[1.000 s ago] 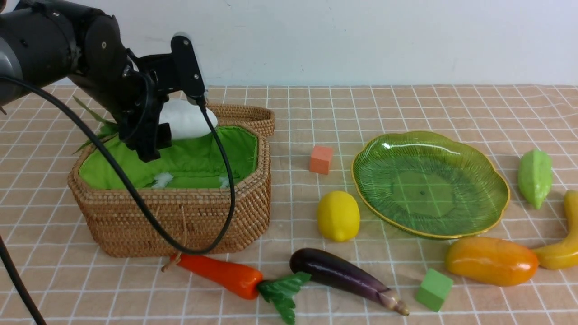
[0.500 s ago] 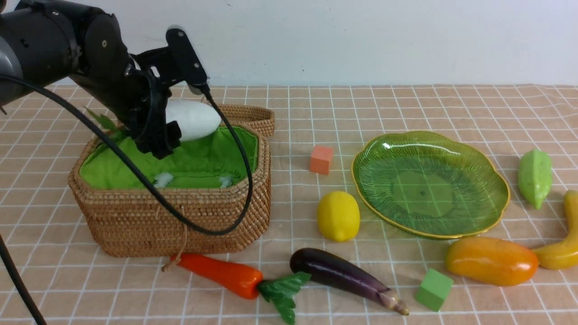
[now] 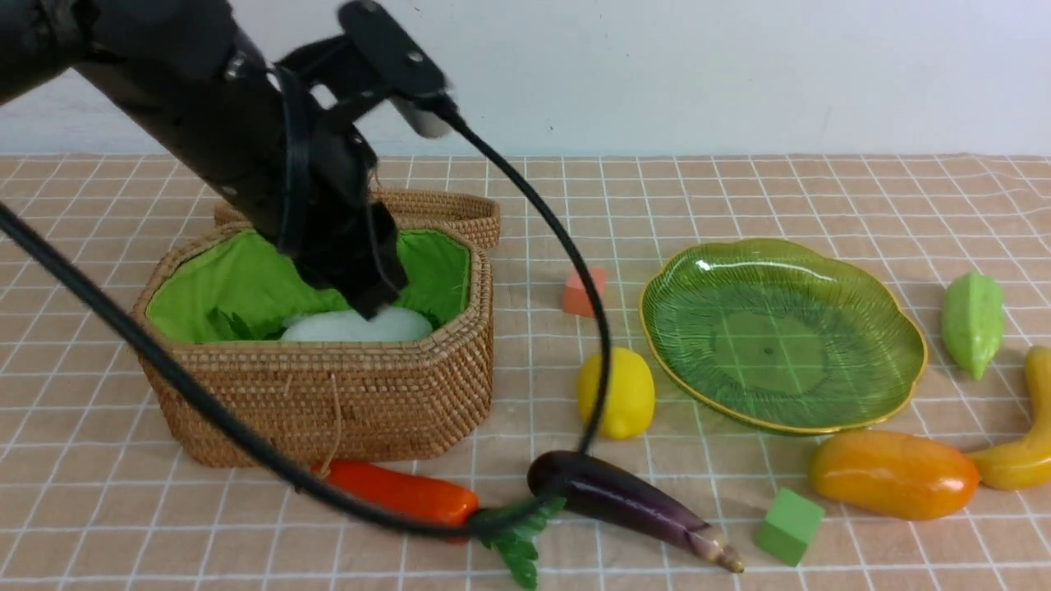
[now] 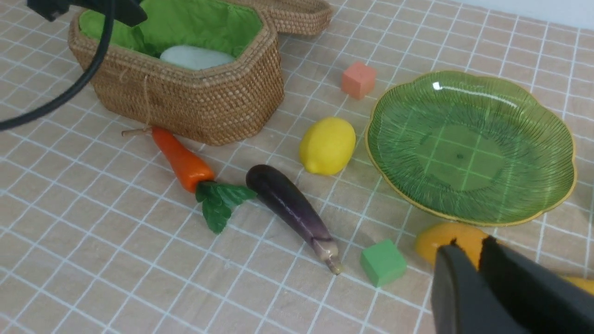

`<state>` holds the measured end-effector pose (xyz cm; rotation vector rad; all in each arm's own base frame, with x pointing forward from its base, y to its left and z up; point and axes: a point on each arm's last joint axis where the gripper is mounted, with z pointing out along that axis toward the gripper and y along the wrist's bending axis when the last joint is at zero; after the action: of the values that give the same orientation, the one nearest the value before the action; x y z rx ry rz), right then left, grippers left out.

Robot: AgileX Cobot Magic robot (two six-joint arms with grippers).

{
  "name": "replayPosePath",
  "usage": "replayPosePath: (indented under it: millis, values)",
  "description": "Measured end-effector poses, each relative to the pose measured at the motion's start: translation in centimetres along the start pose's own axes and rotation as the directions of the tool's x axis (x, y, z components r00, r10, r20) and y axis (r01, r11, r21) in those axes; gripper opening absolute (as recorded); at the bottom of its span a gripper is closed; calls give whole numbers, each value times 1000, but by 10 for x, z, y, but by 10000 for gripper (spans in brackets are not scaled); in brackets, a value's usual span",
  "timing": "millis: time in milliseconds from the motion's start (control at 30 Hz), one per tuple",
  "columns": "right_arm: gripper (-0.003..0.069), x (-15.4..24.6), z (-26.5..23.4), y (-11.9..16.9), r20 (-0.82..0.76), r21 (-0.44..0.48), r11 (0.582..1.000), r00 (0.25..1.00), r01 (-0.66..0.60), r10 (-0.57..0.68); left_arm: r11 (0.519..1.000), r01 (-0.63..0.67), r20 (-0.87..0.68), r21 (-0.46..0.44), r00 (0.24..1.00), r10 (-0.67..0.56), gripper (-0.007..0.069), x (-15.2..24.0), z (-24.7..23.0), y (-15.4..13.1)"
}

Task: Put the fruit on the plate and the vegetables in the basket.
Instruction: Use the left arm to grab a carrot and put it into the left basket

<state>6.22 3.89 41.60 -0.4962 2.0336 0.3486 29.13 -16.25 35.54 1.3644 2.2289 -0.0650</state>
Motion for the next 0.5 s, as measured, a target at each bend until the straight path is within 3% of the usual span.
replayPosePath:
  millis: [67, 167, 200, 300, 433, 467, 500]
  values:
    - [88, 6, -8, 4, -16, -11, 1000, 1000, 9, -9, 993, -91, -69, 76, 993, 96, 31, 0, 12, -29]
    - [88, 13, -18, 9, -9, -14, 1000, 1000, 22, -22, 973, -171, -137, 157, 972, 193, 22, 8, 31, -58]
    - [88, 18, -29, 14, 18, -12, 999, 999, 36, -36, 953, -227, -158, 200, 953, 260, 54, 16, 47, -75]
    - [88, 25, -42, 19, 67, -3, 999, 996, 54, -53, 926, -306, -151, 223, 927, 343, 170, 30, 72, -89]
    - [88, 28, -52, 23, 120, 10, 998, 991, 65, -65, 907, -373, -123, 195, 908, 400, 335, 39, 94, -93]
    - [88, 28, -53, 23, 129, 11, 998, 989, 66, -67, 895, -412, -118, 168, 893, 433, 426, 40, 104, -91]
    - [88, 28, -53, 23, 129, 11, 998, 989, 65, -66, 896, -412, -117, 167, 894, 433, 435, 40, 105, -91]
